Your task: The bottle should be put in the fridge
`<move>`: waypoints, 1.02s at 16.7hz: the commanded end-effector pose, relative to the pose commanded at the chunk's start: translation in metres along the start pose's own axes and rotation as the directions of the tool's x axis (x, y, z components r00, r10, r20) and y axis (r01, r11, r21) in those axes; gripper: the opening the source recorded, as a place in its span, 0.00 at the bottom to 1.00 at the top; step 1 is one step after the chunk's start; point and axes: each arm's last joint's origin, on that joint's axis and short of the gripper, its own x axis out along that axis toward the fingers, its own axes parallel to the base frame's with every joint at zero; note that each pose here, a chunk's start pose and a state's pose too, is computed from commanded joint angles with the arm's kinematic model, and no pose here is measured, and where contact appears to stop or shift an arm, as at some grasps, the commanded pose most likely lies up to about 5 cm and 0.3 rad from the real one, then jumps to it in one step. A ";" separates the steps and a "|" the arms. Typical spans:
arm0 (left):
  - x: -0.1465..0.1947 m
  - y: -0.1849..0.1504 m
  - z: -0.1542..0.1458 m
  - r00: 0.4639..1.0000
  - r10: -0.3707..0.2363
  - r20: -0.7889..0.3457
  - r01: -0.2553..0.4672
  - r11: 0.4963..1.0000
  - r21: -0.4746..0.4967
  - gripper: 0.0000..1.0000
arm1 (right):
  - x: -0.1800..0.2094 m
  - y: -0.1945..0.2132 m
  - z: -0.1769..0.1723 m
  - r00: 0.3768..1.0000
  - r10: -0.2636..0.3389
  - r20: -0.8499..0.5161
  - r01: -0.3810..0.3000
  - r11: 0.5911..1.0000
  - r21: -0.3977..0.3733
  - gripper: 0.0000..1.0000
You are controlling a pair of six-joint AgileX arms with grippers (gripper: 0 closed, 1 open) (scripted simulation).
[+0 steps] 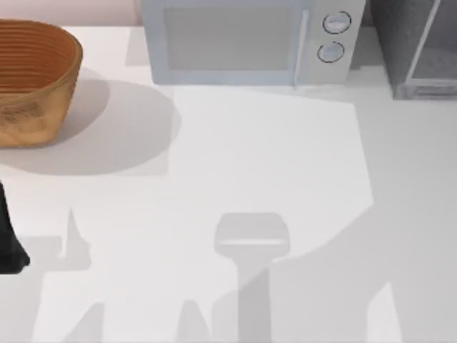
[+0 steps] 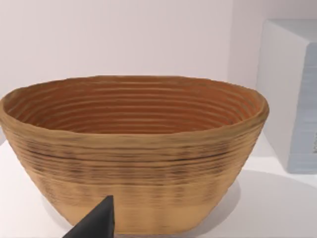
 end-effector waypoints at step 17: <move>0.000 0.000 0.000 1.000 0.000 0.000 0.000 1.000 0.000 1.00 | 0.000 0.000 0.000 1.000 0.000 0.000 0.000 1.000 0.000 1.00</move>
